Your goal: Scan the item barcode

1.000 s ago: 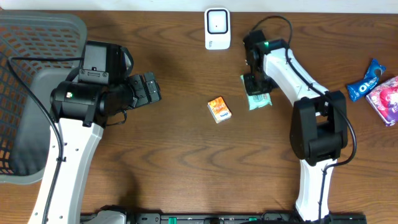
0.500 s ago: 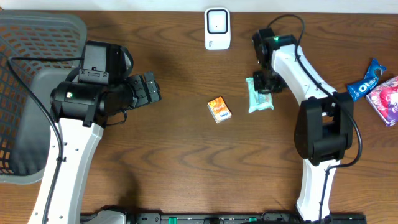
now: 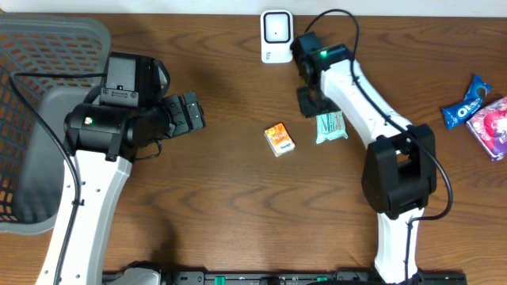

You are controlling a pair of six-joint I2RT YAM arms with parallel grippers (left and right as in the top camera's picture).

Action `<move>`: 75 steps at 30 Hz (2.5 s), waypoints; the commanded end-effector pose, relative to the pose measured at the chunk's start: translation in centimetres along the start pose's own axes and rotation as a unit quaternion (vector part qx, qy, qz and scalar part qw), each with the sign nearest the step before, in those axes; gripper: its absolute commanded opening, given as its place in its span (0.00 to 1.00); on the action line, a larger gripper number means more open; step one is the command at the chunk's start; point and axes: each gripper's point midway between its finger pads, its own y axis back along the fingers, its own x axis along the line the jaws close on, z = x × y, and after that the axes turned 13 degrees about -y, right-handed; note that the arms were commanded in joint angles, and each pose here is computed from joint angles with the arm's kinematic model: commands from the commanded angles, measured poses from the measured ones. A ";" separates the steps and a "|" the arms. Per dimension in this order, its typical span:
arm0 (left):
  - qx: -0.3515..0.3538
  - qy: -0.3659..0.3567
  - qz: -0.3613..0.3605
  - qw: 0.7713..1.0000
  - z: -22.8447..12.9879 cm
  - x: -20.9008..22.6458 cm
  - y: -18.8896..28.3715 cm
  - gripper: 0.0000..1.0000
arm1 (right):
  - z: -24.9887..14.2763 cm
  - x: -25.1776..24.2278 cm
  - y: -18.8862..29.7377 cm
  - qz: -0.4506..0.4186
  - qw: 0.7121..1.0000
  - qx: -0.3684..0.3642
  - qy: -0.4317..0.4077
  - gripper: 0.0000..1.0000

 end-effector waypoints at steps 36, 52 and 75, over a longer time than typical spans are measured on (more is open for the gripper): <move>-0.004 -0.005 0.005 1.000 0.2 0.2 0.2 0.98 | -0.4 6.7 2.9 0.432 0.892 0.122 -0.049 0.01; -0.004 -0.005 0.005 1.000 0.2 0.2 0.2 0.98 | 0.1 -2.2 -2.7 0.532 0.809 0.130 -0.214 0.39; -0.004 -0.006 0.005 1.000 0.2 0.2 0.2 0.98 | -0.9 -3.6 -0.7 0.264 0.953 0.040 -0.141 0.01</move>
